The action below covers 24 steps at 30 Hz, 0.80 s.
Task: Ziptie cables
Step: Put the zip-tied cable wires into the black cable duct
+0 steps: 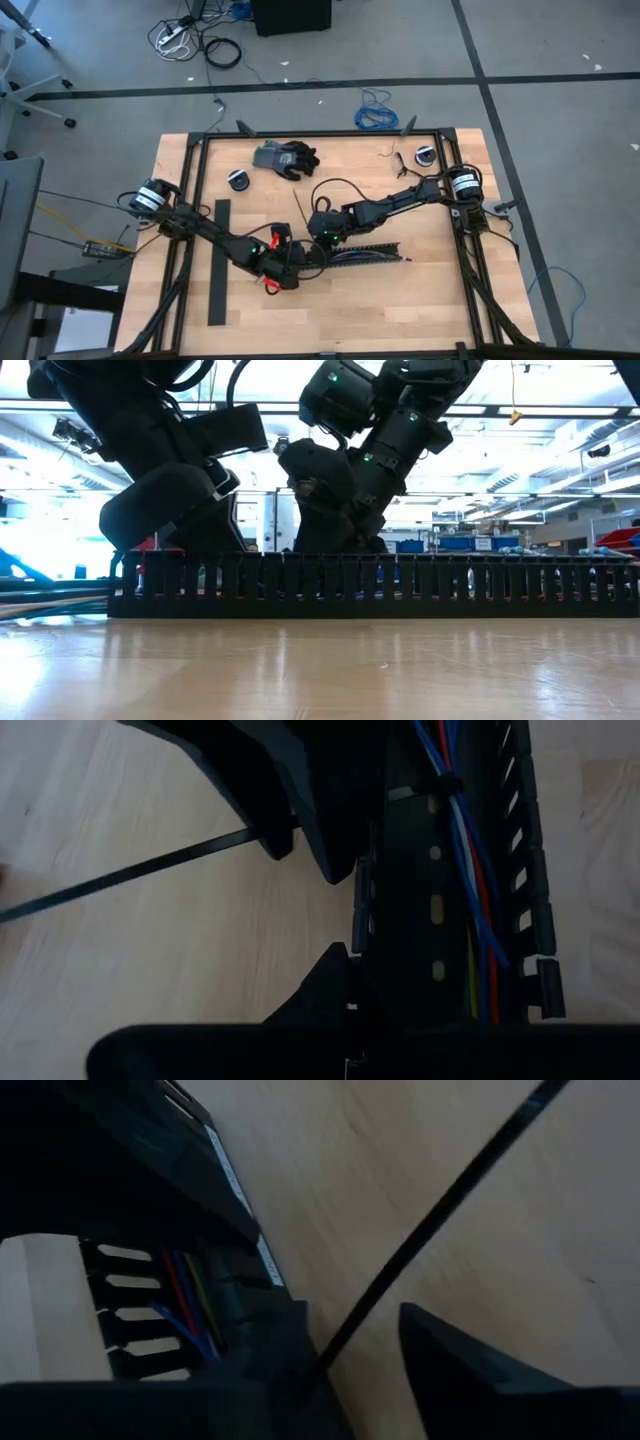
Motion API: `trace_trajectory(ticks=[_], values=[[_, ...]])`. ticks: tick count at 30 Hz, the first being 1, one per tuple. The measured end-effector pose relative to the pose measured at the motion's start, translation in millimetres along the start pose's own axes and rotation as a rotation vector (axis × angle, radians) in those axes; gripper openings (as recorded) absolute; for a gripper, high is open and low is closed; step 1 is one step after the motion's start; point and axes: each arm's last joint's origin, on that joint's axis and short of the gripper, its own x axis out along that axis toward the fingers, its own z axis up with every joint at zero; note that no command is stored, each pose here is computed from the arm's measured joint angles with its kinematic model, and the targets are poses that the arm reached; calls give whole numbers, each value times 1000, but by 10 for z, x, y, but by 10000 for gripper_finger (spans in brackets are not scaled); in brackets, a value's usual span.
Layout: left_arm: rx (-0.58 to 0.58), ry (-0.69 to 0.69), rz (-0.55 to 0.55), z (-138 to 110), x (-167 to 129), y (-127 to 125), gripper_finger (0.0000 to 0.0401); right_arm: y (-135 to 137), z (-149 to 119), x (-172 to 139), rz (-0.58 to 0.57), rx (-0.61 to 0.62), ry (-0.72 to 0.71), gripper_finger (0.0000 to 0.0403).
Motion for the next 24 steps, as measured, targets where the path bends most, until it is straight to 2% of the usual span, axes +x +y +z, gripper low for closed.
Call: trace_trajectory(ticks=[4, 8, 14, 24], values=[[1, 0, 0, 0, -2, 0, 0, -37, 44, 2, 0, -23, -23, 207], [0, -4, 2, 4, -4, 1, 0, -131, 77, 8, -43, -53, -29, 226], [6, -4, 1, 4, -4, 1, 0, -175, 108, 6, -44, -96, -33, 226], [10, -5, -3, 6, -4, -1, 0, -78, 255, -68, 13, -143, -94, 222]])
